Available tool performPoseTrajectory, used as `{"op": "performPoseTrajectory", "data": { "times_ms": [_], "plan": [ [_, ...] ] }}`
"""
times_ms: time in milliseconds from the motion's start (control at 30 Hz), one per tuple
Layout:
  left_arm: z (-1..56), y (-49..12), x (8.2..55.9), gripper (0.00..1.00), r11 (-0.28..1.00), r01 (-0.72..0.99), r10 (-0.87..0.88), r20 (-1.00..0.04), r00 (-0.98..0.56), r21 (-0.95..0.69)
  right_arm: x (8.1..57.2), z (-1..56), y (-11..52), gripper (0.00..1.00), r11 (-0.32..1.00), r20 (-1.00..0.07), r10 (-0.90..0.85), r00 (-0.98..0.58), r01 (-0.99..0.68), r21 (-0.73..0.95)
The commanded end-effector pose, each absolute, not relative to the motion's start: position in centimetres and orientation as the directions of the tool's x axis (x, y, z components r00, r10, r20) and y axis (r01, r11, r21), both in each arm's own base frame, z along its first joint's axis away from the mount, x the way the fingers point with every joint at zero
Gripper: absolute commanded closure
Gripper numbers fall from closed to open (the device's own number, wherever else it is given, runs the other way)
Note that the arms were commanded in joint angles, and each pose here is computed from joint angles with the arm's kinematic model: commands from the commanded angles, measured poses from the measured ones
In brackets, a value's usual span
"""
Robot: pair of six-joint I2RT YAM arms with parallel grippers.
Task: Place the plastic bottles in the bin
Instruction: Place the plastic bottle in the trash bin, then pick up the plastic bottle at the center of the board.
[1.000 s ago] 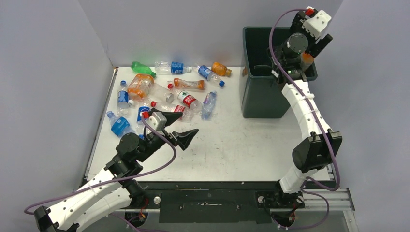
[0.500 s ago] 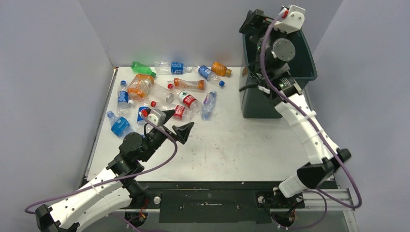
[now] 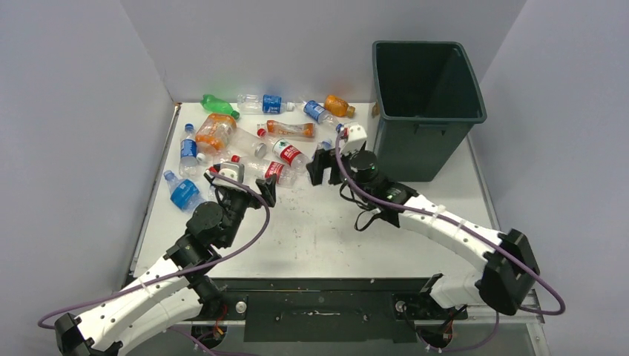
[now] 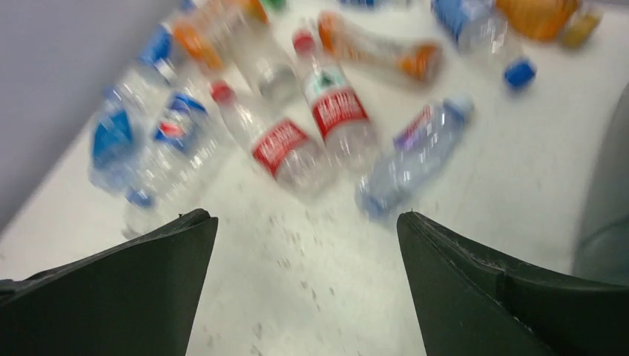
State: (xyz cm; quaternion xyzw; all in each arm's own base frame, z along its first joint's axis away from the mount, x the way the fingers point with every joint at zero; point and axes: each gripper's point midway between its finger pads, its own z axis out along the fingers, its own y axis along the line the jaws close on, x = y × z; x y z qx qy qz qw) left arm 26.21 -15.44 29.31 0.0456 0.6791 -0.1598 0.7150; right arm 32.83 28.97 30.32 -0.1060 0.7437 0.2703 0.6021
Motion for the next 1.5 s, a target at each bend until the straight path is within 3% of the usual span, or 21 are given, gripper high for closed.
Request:
{"op": "performPoseTrajectory", "data": {
  "times_ms": [0,167,300,767,1300,1467],
  "plan": [
    [30.8,-14.3,26.4,0.04,0.957,0.245,-0.176,-0.982,0.073,-0.153,33.0,25.2,29.6,0.03,0.838,-0.920,0.201,-0.336,-0.428,0.339],
    [30.3,-14.8,26.7,0.04,0.957,0.256,-0.156,-0.986,0.056,-0.137,36.5,18.8,27.6,0.03,0.881,-0.859,0.335,-0.386,-0.193,0.431],
    [30.0,-15.1,26.8,0.04,0.957,0.258,-0.146,-0.988,0.042,-0.130,39.5,15.3,26.8,0.04,0.808,-0.749,0.512,-0.419,-0.061,0.586],
    [30.6,-15.7,26.3,0.04,0.944,0.300,-0.157,-0.987,0.047,-0.136,44.9,8.8,28.3,0.17,0.763,-0.676,0.599,-0.429,0.047,0.645],
    [30.6,-16.3,26.1,0.04,0.935,0.332,-0.151,-0.988,0.043,-0.128,44.7,2.9,30.3,0.55,0.775,-0.631,0.564,-0.532,0.077,0.627],
    [30.8,-16.2,25.9,0.04,0.933,0.334,-0.158,-0.986,0.049,-0.133,43.2,1.4,30.1,0.77,0.784,-0.621,0.536,-0.572,0.066,0.617]
  ]
}}
